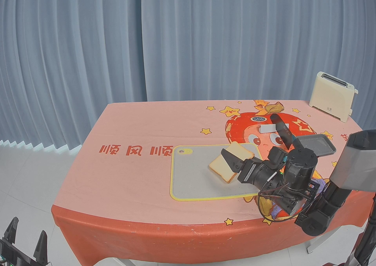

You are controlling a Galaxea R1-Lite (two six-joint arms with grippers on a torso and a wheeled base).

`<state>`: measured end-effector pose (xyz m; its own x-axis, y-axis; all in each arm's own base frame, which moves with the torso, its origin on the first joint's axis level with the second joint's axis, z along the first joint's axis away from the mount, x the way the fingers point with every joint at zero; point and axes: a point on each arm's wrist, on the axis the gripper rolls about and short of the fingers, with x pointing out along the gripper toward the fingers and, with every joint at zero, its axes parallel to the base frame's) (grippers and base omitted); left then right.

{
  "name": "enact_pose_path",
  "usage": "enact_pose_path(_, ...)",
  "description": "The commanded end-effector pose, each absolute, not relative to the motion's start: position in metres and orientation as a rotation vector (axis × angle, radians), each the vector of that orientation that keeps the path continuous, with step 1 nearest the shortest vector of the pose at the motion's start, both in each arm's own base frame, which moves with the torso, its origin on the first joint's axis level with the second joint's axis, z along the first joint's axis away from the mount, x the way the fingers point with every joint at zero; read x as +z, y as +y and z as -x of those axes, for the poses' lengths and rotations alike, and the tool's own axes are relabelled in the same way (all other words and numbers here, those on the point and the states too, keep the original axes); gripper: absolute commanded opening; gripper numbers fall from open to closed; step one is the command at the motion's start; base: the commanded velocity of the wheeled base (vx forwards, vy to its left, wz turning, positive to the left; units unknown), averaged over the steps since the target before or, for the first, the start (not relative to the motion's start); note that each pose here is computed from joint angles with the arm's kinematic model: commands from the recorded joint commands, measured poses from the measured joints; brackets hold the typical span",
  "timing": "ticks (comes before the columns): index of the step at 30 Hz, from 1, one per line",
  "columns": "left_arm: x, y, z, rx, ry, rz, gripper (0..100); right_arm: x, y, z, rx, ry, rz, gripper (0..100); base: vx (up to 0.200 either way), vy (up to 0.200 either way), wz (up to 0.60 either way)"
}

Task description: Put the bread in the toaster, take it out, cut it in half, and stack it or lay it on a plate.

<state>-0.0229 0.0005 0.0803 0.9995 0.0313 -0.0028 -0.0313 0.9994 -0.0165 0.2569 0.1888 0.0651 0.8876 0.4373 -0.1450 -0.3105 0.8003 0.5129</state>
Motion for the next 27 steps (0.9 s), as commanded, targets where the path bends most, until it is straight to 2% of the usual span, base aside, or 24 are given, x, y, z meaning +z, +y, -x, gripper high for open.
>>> enact_pose_path(1, 0.075, 0.000, 0.023, 0.031, 0.003, 0.017, 100, 0.067, 0.190, -0.255, 0.428, 0.259, -0.410, 100, 0.000, 0.000, 0.00)
enact_pose_path(5, 0.075, 0.001, 0.023, 0.032, 0.003, 0.017, 100, 0.067, 0.188, -0.256, 0.417, 0.300, -0.313, 100, 0.000, 0.000, 0.00)
enact_pose_path(6, 0.075, 0.001, 0.023, 0.032, 0.003, 0.017, 100, 0.070, 0.188, -0.256, 0.414, 0.325, -0.252, 100, 0.000, 0.000, 0.00)
enact_pose_path(10, 0.075, 0.001, 0.023, 0.032, 0.003, 0.017, 100, 0.088, 0.192, -0.256, 0.421, 0.333, -0.175, 100, 0.000, 0.000, 0.00)
enact_pose_path(14, 0.075, 0.001, 0.023, 0.032, 0.003, 0.017, 100, 0.104, 0.198, -0.258, 0.432, 0.336, -0.171, 100, 0.000, 0.000, 0.00)
enact_pose_path(21, 0.075, 0.001, 0.023, 0.032, 0.003, 0.017, 100, 0.120, 0.181, -0.246, 0.409, 0.327, -0.205, 100, 0.000, 0.000, 0.00)
enact_pose_path(27, 0.075, 0.001, 0.023, 0.032, 0.003, 0.017, 100, 0.122, 0.172, -0.236, 0.389, 0.411, -0.198, 100, 0.000, 0.000, 0.00)
